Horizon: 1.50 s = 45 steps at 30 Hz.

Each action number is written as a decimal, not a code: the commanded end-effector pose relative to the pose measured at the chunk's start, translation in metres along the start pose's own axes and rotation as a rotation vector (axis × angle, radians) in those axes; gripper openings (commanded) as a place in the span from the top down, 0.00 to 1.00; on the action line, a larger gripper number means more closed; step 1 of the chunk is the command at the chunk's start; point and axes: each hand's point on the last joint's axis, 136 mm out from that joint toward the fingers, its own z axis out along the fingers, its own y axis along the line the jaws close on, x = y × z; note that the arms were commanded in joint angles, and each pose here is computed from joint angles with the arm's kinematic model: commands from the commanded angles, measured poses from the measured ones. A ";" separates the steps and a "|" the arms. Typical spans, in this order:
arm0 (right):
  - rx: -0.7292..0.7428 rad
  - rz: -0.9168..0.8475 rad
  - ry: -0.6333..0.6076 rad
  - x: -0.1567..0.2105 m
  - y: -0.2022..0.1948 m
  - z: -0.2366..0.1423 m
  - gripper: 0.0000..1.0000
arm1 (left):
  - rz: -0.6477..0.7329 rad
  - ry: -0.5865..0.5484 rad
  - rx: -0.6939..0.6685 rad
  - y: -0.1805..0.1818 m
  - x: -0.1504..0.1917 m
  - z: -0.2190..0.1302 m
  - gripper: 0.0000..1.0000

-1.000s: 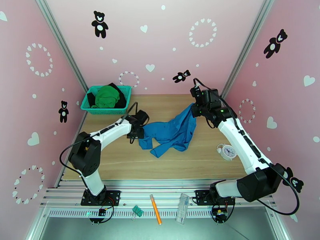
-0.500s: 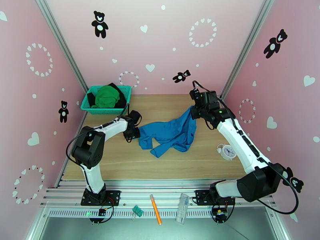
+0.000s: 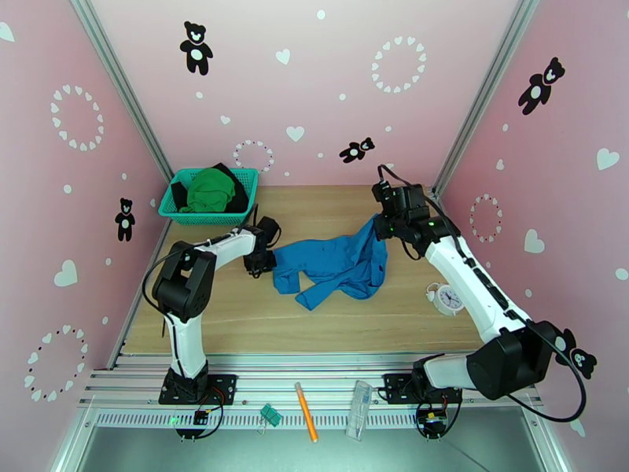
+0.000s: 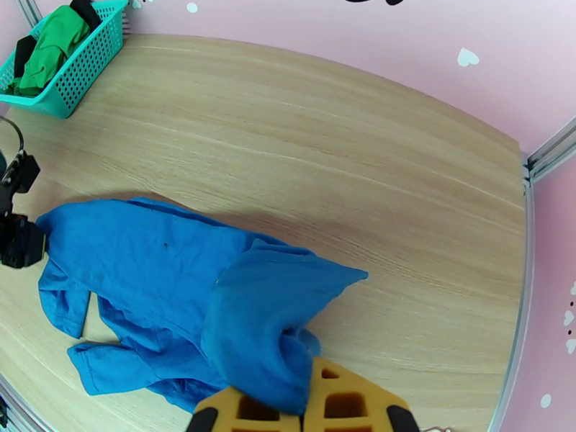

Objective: Fold and stack the mixed laundry pile

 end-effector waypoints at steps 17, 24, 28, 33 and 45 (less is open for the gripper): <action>-0.007 0.035 -0.170 -0.062 -0.005 -0.099 1.00 | 0.064 -0.453 0.277 -0.006 -0.057 -0.254 1.00; 0.074 0.014 -0.264 -0.123 -0.028 -0.113 1.00 | 0.047 -0.658 0.336 0.005 -0.100 -0.360 1.00; 0.100 0.016 -0.312 -0.176 -0.051 -0.096 1.00 | -0.011 -0.728 0.379 0.008 -0.161 -0.383 1.00; 0.136 0.019 -0.473 -0.246 -0.081 -0.093 1.00 | -0.147 -0.800 0.690 0.013 -0.236 -0.403 1.00; 0.198 0.025 -0.699 -0.279 -0.099 -0.156 1.00 | -0.134 -0.932 0.803 0.029 -0.251 -0.448 1.00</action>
